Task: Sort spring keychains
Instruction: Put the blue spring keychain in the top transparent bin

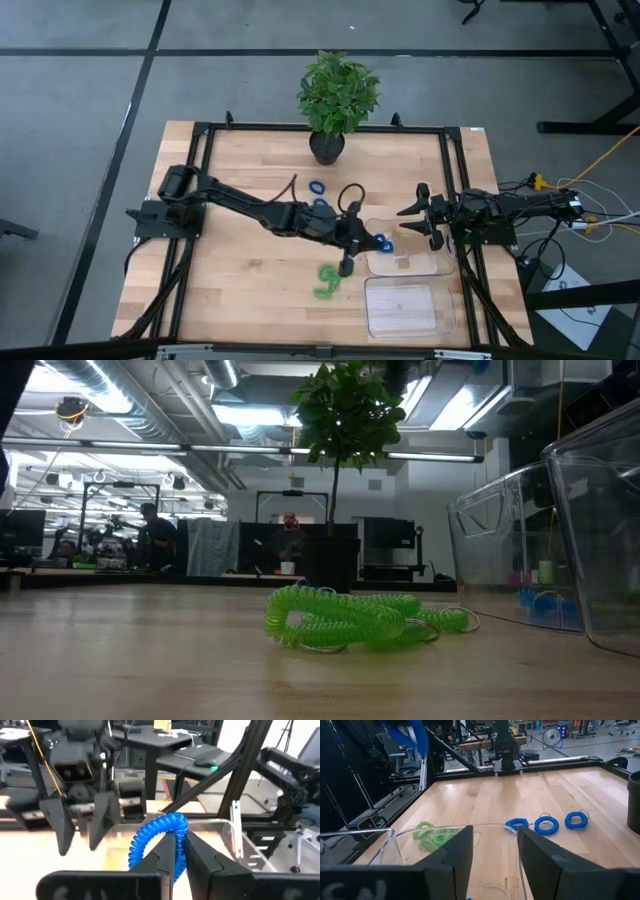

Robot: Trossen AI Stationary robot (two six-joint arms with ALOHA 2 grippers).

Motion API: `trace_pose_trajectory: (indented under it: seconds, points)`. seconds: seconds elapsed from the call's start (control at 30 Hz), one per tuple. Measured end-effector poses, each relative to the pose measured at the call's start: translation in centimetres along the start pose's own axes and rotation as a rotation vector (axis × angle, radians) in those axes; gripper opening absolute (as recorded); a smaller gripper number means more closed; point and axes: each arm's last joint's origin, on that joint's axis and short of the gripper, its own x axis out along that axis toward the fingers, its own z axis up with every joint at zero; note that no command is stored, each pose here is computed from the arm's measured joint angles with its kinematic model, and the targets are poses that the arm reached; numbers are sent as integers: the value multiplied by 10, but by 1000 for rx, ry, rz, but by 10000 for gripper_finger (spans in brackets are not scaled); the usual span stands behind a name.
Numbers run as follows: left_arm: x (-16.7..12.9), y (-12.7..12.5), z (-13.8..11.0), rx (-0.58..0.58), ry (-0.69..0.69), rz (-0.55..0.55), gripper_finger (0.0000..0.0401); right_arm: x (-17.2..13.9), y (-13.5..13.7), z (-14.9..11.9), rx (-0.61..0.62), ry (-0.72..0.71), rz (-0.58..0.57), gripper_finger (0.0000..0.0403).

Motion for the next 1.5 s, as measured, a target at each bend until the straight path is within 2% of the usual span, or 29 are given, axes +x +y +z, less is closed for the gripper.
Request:
trace_pose_trajectory:
  seconds: [0.27,0.63,1.07,1.5]
  points:
    - [27,13,-12,-25,13,-24,24,0,0,0,0,0,0,154]
    - [30,29,-10,-4,21,11,30,0,0,0,0,0,0,154]
    - [30,23,-11,2,22,22,73,0,0,0,0,0,0,154]
    - [30,22,-11,1,23,25,93,0,0,0,0,0,0,154]
